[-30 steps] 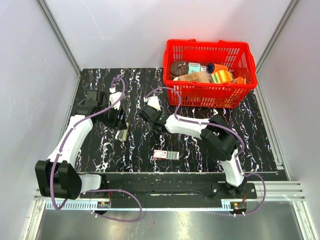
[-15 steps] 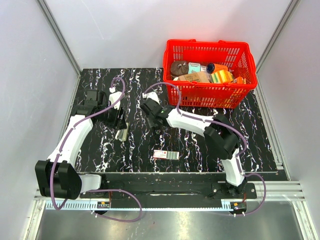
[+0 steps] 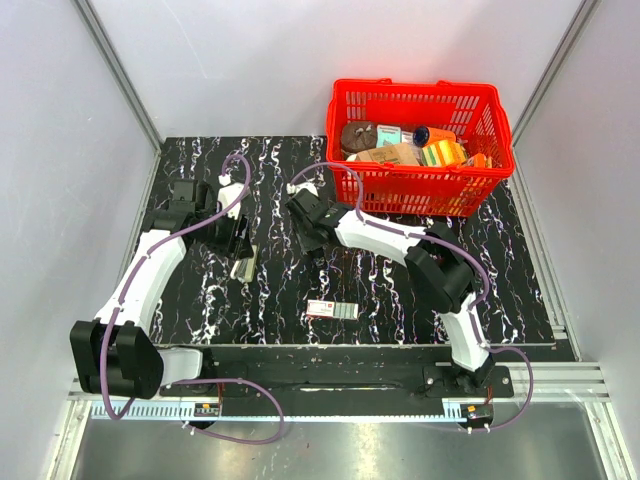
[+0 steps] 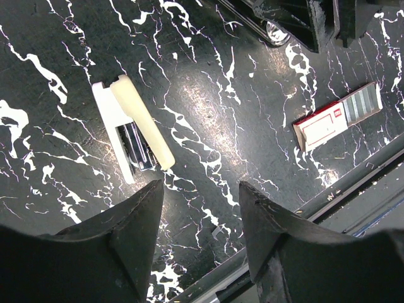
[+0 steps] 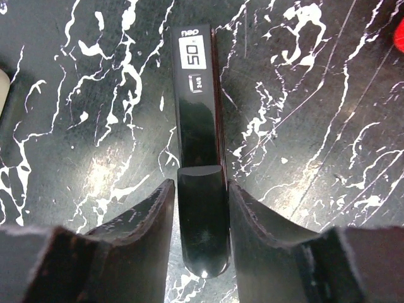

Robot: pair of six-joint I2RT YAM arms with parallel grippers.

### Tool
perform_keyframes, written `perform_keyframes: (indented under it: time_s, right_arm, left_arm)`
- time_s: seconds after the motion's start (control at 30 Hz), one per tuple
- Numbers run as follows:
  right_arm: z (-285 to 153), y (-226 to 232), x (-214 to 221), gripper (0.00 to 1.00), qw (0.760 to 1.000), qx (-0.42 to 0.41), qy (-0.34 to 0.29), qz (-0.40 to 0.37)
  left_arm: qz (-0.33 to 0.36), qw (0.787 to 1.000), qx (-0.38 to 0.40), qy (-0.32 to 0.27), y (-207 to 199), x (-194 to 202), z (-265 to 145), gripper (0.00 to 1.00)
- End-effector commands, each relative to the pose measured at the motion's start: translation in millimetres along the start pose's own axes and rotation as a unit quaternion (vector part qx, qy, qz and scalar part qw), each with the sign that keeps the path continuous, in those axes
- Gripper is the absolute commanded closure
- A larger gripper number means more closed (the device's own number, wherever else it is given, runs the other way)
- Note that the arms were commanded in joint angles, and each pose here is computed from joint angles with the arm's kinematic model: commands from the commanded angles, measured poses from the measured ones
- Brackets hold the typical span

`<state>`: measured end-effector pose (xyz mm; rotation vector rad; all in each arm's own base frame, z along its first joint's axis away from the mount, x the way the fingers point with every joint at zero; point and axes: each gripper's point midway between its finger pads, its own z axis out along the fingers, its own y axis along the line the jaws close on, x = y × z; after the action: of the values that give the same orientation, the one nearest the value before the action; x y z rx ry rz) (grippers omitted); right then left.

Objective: Unload the staples from the stapler

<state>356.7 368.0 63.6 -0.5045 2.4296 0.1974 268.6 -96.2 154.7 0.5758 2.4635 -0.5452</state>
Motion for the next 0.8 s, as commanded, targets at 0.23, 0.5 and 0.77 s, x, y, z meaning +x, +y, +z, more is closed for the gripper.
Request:
perform_keyframes:
  time_s: [0.23,0.5,0.77]
  right_arm:
    - [-7,12,-17,0.74,0.999,-0.041,-0.003,0.0]
    - [-40,18,-69,1.0,0.993,-0.068,-0.052,0.086]
    - [-91,14,-97,1.0,0.969,-0.098,-0.141,0.18]
  left_arm:
    - [0.007,1.0,-0.011,-0.023,4,-8,2,0.44]
    - [0.018,0.998,0.057,-0.025,-27,-8,42,0.43]
    - [0.05,0.991,0.114,-0.047,-33,-17,79,0.44]
